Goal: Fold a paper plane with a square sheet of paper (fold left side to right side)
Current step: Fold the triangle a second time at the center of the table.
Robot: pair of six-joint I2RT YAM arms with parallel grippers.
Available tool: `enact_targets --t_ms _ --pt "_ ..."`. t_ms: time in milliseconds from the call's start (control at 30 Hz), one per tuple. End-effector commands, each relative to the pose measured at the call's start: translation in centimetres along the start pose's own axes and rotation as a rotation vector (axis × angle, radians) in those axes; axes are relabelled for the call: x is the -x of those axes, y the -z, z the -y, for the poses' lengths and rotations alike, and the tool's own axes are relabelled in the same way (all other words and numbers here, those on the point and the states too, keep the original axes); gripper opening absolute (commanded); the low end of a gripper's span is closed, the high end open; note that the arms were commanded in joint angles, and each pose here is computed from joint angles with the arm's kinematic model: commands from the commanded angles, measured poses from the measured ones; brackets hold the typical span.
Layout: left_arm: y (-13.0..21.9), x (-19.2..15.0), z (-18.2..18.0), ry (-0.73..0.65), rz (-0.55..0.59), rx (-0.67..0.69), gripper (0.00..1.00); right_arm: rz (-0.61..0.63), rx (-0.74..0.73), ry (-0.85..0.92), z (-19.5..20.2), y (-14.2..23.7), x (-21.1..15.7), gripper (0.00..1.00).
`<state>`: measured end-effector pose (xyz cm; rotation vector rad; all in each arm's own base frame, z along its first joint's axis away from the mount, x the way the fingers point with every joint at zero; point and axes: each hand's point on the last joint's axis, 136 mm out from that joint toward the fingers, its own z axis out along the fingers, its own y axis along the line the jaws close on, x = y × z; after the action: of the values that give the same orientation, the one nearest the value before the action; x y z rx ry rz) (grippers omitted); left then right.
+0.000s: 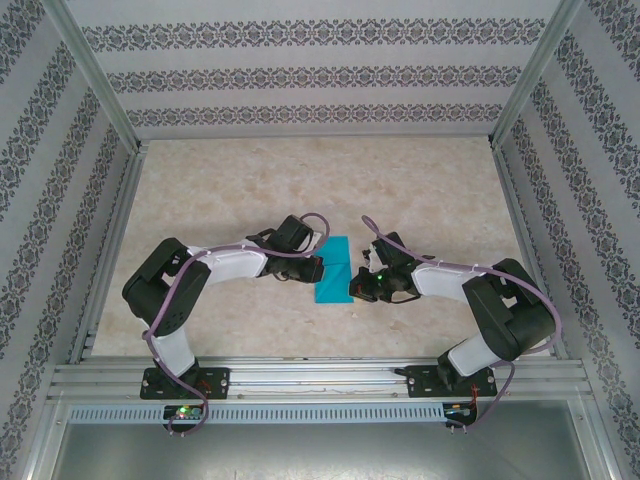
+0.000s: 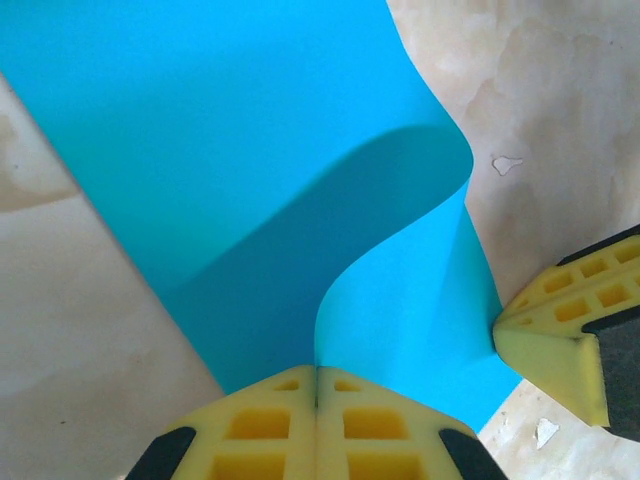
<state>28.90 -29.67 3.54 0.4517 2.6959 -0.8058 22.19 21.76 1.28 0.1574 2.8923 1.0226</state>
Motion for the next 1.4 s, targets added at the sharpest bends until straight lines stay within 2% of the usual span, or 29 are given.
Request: enact_targets --t_ms 0,667,800,933,1033,1167,1367 --pt "-0.1 0.2 -0.9 -0.008 -0.011 0.026 0.0 -0.042 -0.129 -0.033 3.2 -0.7 -1.5 0.0" --pt "-1.5 -0.7 -1.9 0.004 -0.049 0.041 0.0 -0.04 -0.119 -0.03 3.0 -0.6 -1.4 0.0" --pt "-1.8 -1.2 -2.2 0.011 -0.064 0.044 0.0 -0.012 -0.053 -0.003 1.0 0.3 -0.6 0.0" --pt "-1.8 -1.5 -2.4 0.012 -0.071 0.048 0.0 0.047 0.034 0.031 -1.6 2.1 0.8 0.05" --pt "-1.8 -1.6 -2.4 0.013 -0.074 0.046 0.0 0.09 0.104 0.049 -3.5 2.9 1.9 0.0" --pt "-1.8 -1.5 -2.3 0.014 -0.072 0.042 0.0 0.124 0.183 0.057 -6.0 2.4 3.3 0.0" --pt "-1.9 -1.5 -2.2 0.015 -0.075 0.037 0.0 0.186 0.181 0.058 -7.1 1.2 5.2 0.0"
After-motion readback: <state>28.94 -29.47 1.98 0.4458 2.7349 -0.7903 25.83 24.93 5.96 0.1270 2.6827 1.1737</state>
